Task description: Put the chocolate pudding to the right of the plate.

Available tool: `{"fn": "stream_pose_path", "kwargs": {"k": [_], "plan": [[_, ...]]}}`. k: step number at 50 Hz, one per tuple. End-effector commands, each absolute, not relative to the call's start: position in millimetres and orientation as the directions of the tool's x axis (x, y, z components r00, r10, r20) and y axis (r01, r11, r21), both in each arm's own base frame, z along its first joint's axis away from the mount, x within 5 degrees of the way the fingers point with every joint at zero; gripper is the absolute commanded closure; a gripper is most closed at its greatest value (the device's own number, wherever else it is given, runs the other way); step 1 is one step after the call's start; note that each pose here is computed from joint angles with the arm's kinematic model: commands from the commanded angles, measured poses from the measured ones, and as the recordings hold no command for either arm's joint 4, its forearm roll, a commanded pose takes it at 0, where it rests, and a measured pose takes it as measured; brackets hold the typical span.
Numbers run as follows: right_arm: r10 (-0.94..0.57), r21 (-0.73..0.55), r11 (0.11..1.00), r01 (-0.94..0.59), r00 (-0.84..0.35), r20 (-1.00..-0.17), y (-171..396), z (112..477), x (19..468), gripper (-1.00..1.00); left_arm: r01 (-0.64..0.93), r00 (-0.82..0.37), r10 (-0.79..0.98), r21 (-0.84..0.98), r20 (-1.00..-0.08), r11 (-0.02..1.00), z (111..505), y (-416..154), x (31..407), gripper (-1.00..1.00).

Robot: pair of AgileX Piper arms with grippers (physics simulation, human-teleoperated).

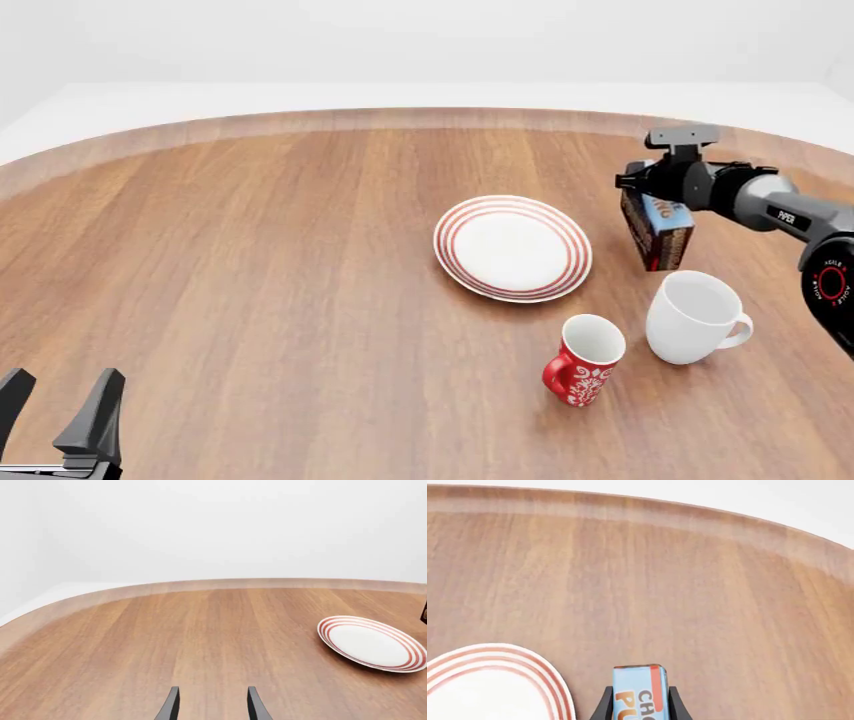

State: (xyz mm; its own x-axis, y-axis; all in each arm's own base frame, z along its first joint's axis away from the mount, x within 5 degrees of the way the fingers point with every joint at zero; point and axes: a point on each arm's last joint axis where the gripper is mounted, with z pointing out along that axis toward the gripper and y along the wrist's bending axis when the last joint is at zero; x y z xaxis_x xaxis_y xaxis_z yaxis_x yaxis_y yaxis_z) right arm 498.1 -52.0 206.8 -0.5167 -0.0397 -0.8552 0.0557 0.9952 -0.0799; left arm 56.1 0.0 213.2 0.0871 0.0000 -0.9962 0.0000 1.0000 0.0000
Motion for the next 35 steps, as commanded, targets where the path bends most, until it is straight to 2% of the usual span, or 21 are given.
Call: {"fn": "stream_pose_path", "kwargs": {"k": [1,11,12,29,35], "plan": [[-0.021,-0.065,0.996,0.067,-0.517,-0.856,-53,204,499,1.00,0.000,0.087,0.000,0.000,-0.996,1.000,213,0,56,-1.00],[-0.021,-0.066,0.995,0.069,-0.517,-0.856,-55,204,500,1.00,0.000,0.087,0.000,0.000,-0.996,1.000,213,0,56,-1.00],[-0.021,-0.067,0.995,0.071,-0.517,-0.856,-56,204,500,-1.00,0.000,0.087,0.000,0.000,-0.996,1.000,213,0,56,-1.00],[-0.016,-0.064,0.995,0.079,-0.504,-0.863,-58,217,499,-1.00,0.000,0.087,0.000,0.000,-0.996,1.000,213,0,56,-1.00],[-0.006,-0.048,0.996,0.078,-0.473,-0.881,-52,239,494,-1.00,0.000,0.087,0.000,0.000,-0.996,1.000,213,0,56,-1.00]]}}
